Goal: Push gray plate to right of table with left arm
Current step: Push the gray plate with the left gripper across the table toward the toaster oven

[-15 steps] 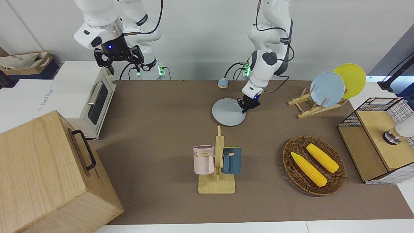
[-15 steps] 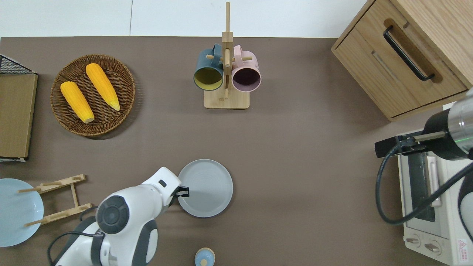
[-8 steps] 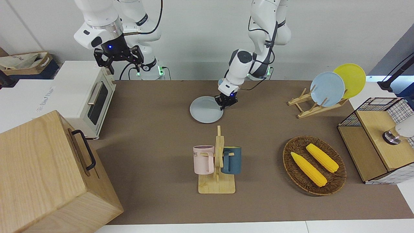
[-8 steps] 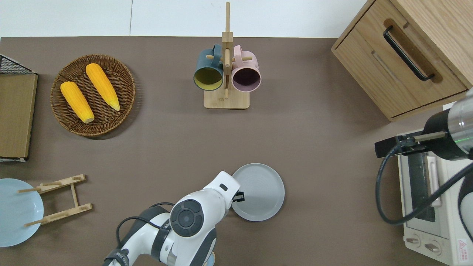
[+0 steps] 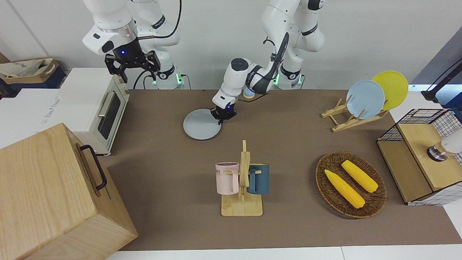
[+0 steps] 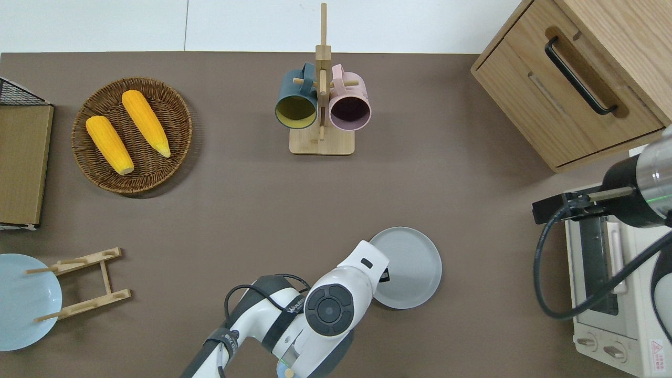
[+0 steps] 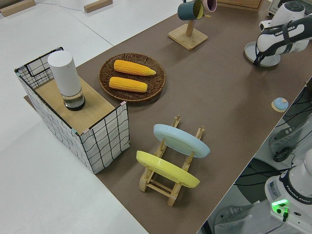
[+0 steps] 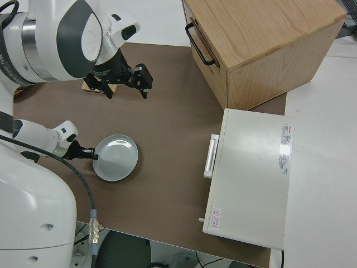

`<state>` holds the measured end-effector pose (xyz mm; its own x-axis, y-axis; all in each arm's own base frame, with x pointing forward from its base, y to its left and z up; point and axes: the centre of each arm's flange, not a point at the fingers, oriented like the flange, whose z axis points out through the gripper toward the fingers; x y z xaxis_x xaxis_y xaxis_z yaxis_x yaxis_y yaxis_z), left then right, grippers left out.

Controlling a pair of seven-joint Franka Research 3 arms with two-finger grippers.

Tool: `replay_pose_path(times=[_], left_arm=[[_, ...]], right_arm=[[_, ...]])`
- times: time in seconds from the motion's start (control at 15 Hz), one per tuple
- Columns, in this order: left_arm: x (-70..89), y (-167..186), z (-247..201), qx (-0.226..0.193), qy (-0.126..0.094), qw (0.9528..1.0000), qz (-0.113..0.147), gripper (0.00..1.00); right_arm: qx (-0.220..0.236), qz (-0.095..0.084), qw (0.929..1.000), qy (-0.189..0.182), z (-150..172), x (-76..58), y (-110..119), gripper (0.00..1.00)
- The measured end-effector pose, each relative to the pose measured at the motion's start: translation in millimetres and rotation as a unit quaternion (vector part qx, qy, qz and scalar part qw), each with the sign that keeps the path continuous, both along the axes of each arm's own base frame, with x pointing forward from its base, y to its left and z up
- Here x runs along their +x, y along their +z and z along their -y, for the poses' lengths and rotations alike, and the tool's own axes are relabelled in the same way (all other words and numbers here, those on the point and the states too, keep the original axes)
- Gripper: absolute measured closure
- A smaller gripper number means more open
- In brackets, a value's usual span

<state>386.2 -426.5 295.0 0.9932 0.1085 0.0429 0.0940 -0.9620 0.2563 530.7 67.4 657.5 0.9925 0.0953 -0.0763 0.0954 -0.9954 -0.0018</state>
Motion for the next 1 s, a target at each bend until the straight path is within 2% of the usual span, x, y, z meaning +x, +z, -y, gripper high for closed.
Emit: replay_pose_path(times=[0.33,0.67,0.87,1.0], left_arm=[[2.0,-1,29,-0.011,0.003,0.9999,-0.002,0.96],[3.0,-1,31,-0.012,0.004,0.9999,-0.002,0.96],[4.7,-3,32,-0.012,0.004,0.9999,-0.003,0.72],[6.5,-2,34,-0.014,0.004,0.9999,-0.002,0.51]], right_arm=[[0.0,0.0,1.0,0.0,0,0.0,0,0.01],[0.0,0.0,1.0,0.0,0,0.0,0,0.01],[0.0,0.0,1.0,0.0,0,0.0,0,0.01],[0.0,0.0,1.0,0.0,0,0.0,0,0.01]])
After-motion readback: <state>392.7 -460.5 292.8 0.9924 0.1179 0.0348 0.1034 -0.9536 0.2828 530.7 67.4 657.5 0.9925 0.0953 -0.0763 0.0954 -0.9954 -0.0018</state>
